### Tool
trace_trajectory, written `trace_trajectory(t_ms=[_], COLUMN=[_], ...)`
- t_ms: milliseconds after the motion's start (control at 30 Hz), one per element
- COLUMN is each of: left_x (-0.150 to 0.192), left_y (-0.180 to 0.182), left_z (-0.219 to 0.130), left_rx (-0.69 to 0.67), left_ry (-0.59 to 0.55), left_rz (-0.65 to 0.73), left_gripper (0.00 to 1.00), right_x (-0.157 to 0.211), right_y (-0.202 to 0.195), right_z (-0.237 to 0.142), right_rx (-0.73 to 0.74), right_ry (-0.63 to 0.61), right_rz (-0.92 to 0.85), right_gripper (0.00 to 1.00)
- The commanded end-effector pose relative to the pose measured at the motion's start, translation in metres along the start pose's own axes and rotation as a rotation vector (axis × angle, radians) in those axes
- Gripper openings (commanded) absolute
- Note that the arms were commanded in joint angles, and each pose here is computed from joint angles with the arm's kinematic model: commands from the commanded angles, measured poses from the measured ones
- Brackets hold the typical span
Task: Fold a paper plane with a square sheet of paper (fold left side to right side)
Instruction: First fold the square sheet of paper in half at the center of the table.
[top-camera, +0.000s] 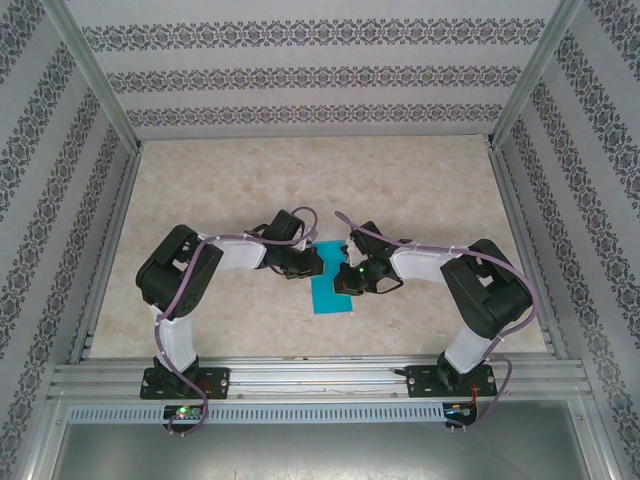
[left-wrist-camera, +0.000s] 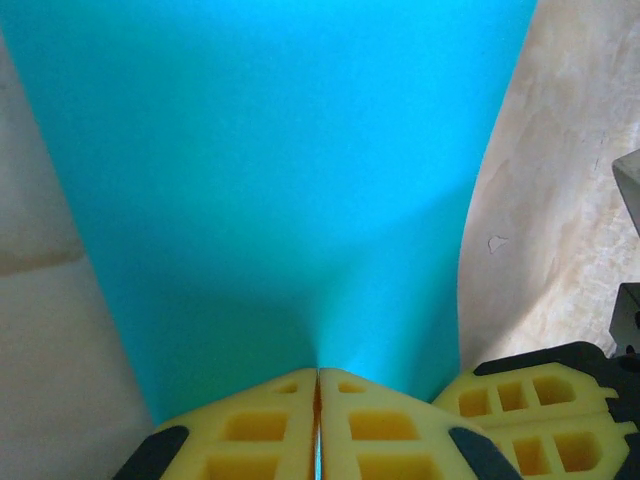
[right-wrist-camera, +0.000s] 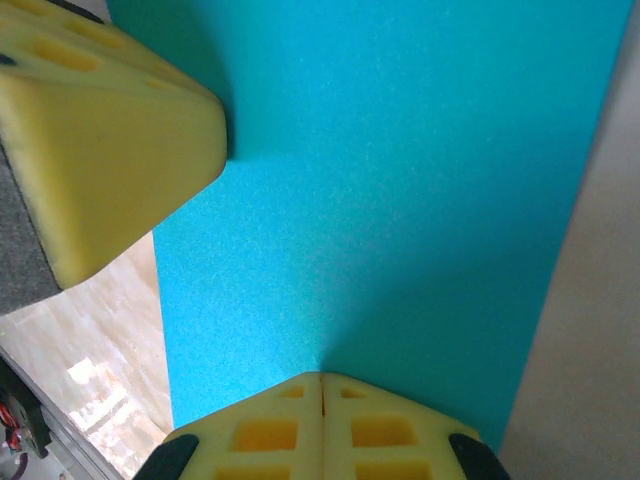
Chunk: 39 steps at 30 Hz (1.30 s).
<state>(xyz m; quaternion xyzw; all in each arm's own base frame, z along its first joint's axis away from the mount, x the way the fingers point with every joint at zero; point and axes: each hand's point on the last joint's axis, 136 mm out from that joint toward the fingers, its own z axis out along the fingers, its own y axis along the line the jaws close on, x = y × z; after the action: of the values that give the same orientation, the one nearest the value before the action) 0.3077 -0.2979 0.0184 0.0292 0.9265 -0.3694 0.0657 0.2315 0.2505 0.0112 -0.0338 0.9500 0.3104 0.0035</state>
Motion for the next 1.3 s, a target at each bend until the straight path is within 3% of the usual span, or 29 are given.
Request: trace_trajectory(t_ms=[0,633,1267], left_x=[-0.016,-0.102,-0.136], left_y=[0.041,0.052,0.058], left_z=[-0.002,-0.013,-0.017], left_rx=[-0.115,-0.134,-0.156], left_ry=[-0.068,-0.190,-0.259], left_rz=[-0.049,-0.038,-0.051], left_gripper=[0.11,0.11,0.11], right_x=[0.030,0.031,0.030], right_y=[-0.068,-0.072,-0.071], right_z=[0.012,0.013,0.013], right_rx=[0.268,0.271,0.262], right_ry=[0.076,0.081,0.076], right_rz=[0.071,0.078,0.083], right_gripper=[0.00,0.00,0.00])
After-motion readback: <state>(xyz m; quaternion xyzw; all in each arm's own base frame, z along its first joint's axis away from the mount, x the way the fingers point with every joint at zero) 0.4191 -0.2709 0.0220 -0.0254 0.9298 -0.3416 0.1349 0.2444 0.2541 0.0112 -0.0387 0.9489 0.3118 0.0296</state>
